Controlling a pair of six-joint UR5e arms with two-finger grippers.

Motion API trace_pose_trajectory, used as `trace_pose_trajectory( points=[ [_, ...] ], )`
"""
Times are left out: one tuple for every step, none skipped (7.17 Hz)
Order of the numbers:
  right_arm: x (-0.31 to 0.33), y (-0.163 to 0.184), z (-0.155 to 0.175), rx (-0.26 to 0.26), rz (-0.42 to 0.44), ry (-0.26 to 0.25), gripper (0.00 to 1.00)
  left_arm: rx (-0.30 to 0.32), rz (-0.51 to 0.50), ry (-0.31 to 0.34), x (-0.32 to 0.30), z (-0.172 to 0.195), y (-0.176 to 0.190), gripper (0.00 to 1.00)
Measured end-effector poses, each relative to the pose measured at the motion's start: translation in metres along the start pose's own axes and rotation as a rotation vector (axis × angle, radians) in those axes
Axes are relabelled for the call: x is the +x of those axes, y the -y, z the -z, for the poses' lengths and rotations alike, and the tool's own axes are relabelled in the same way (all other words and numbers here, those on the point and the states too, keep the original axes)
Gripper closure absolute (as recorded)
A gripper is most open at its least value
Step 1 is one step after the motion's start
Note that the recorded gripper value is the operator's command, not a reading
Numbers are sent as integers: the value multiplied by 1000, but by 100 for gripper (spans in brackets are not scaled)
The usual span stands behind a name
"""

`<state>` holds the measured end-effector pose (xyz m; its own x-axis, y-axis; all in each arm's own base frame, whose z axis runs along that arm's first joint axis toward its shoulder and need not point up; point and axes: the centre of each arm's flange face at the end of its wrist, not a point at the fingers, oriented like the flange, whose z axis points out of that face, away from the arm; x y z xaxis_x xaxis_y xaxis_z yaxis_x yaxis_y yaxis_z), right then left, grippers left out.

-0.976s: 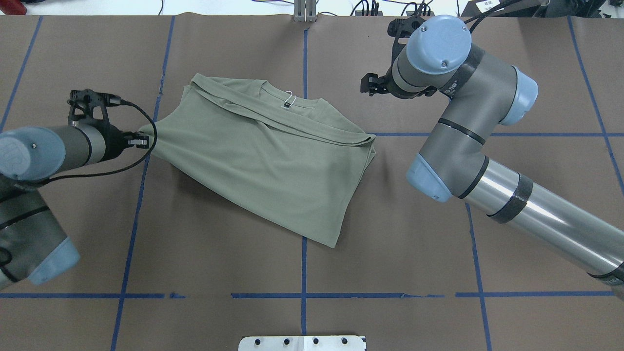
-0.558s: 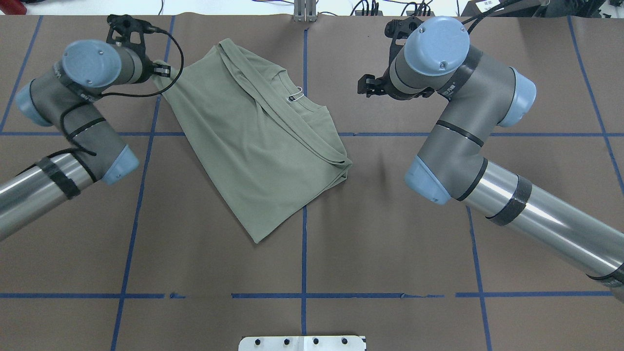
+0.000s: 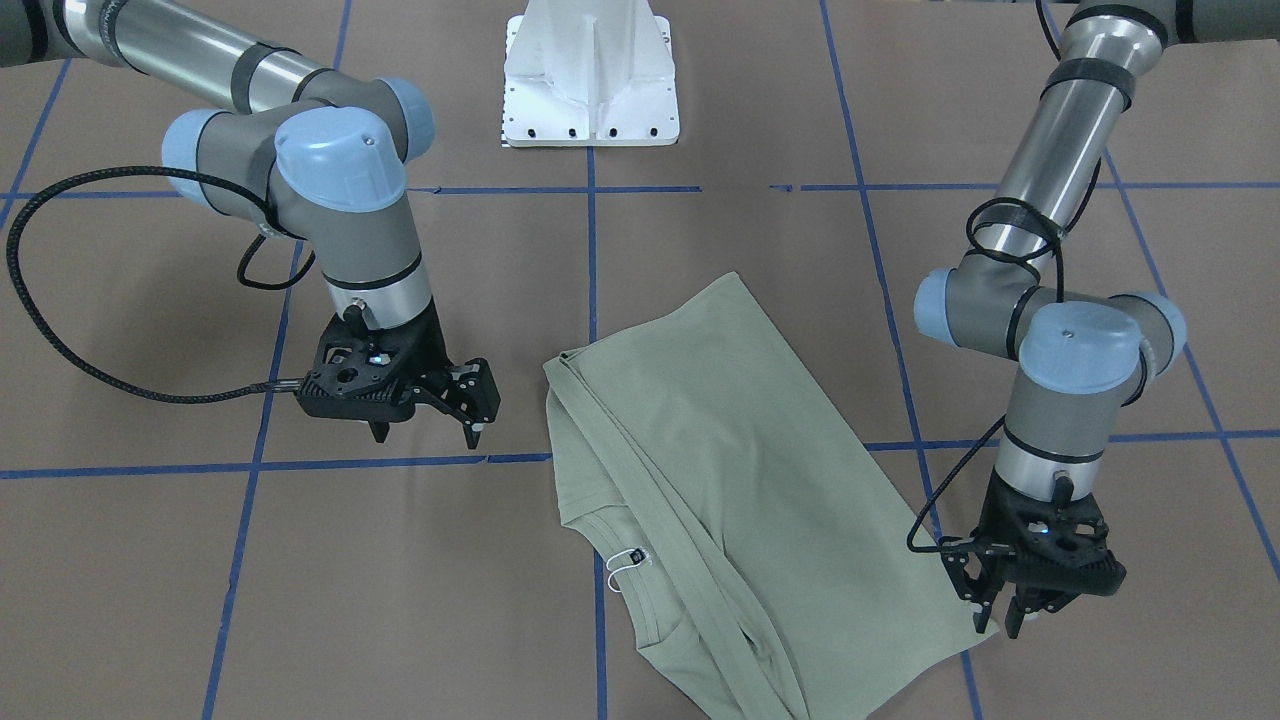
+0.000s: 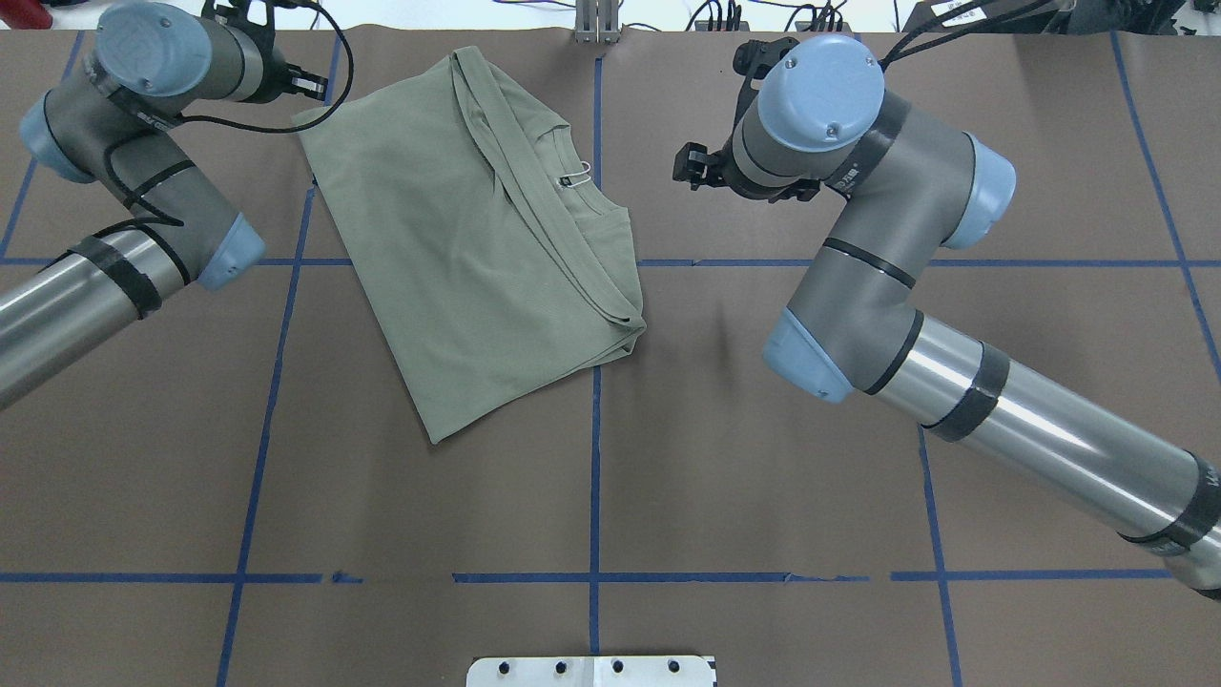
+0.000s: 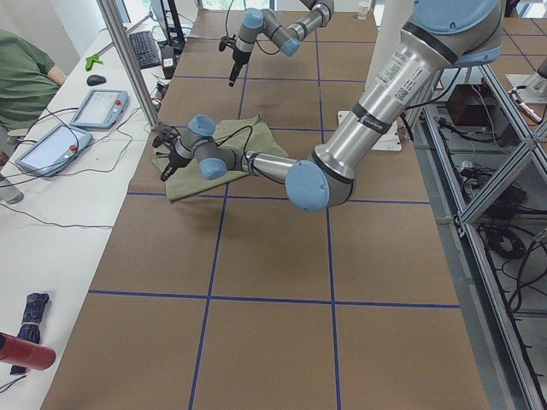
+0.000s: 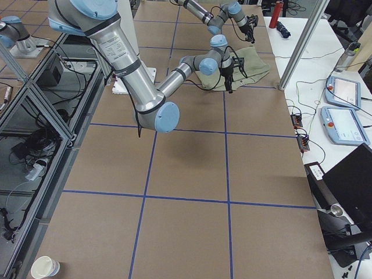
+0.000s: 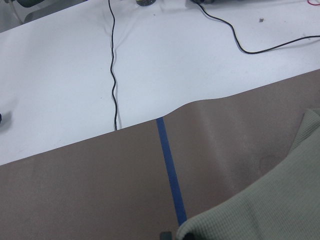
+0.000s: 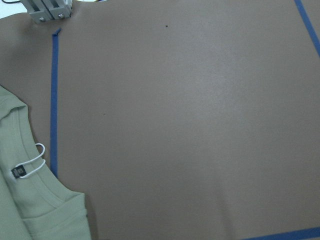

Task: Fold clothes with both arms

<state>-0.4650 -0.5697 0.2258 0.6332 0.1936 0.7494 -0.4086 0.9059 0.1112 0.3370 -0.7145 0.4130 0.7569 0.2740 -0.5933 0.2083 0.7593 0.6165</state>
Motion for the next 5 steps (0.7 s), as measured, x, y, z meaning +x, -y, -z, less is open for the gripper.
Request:
trace_pose_trajectory(
  points=[
    [-28,-3,-9,0,-88,24,27,-22,10,-102,-9,23,-6,0],
    [-55,-6,-25,8,-167,56,33,-28,28,-159,-14,44,-16,0],
    [-78,-12,-42,17,-213,74,35,-29,56,-188,-14,57,-22,0],
    [-92,-24,-56,20,-229,72,35,-31,92,-203,-11,63,-26,0],
    [-98,-39,-68,18,-228,60,35,-34,121,-214,-5,66,-28,0]
  ],
)
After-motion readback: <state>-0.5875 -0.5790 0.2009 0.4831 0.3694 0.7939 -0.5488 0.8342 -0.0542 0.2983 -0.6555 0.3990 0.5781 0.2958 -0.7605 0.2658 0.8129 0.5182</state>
